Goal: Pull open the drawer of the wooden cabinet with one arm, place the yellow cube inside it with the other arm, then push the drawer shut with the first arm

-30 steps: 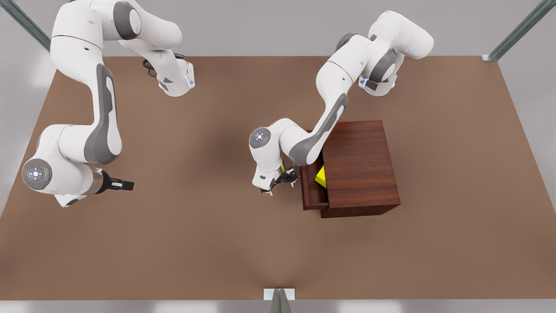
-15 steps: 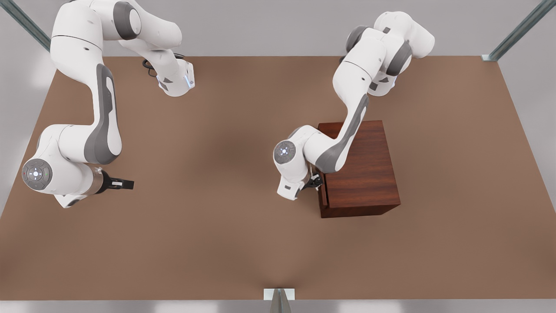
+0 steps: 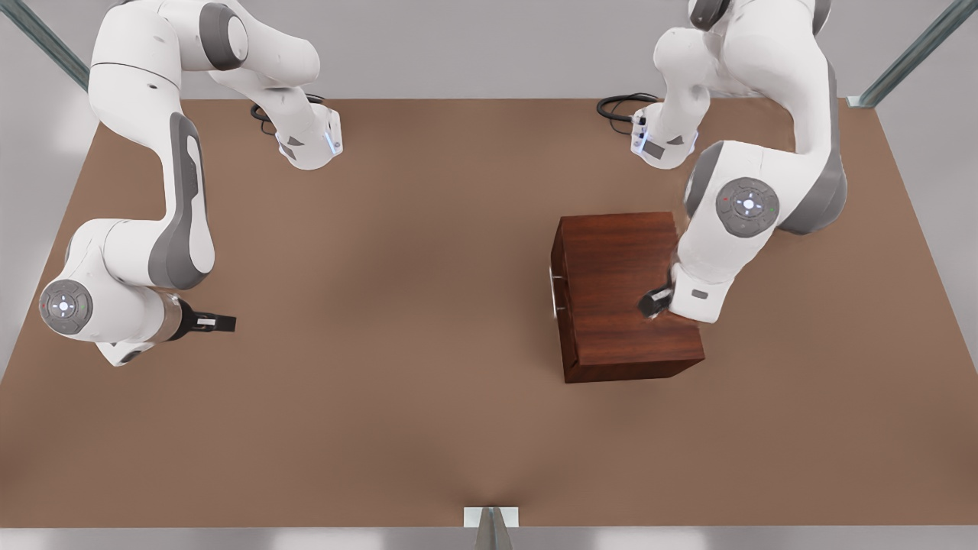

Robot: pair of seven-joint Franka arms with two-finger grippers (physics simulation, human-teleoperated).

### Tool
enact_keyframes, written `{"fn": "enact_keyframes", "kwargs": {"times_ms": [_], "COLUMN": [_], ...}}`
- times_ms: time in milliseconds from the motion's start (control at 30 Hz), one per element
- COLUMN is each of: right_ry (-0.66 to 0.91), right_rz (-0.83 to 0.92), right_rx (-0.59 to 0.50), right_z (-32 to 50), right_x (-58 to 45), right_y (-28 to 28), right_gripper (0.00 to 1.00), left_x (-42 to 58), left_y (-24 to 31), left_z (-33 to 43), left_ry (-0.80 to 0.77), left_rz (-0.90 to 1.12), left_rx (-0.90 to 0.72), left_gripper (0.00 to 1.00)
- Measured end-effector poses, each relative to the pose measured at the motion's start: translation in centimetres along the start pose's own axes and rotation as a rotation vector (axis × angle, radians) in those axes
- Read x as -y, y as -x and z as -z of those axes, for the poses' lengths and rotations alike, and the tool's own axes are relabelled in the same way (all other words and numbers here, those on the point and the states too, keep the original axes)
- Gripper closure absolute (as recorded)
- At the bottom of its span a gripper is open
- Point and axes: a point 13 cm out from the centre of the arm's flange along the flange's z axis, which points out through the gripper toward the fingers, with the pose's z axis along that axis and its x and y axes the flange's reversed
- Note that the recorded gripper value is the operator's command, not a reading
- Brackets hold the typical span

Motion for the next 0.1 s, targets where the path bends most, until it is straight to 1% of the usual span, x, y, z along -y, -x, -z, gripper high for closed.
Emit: {"fn": "enact_keyframes", "kwargs": {"times_ms": [100], "right_ry": [0.003], "right_rz": [-0.007], "right_rx": [-0.019], "right_z": [-0.49], "right_x": [0.63], "right_y": [-0.66], "right_gripper": [0.00], "left_x": [0.14], "left_y": [-1.00], "left_z": [1.58], "left_ry": [-0.081], "left_rz": [-0.064], "left_rx": [-0.013], "left_gripper": [0.00]}}
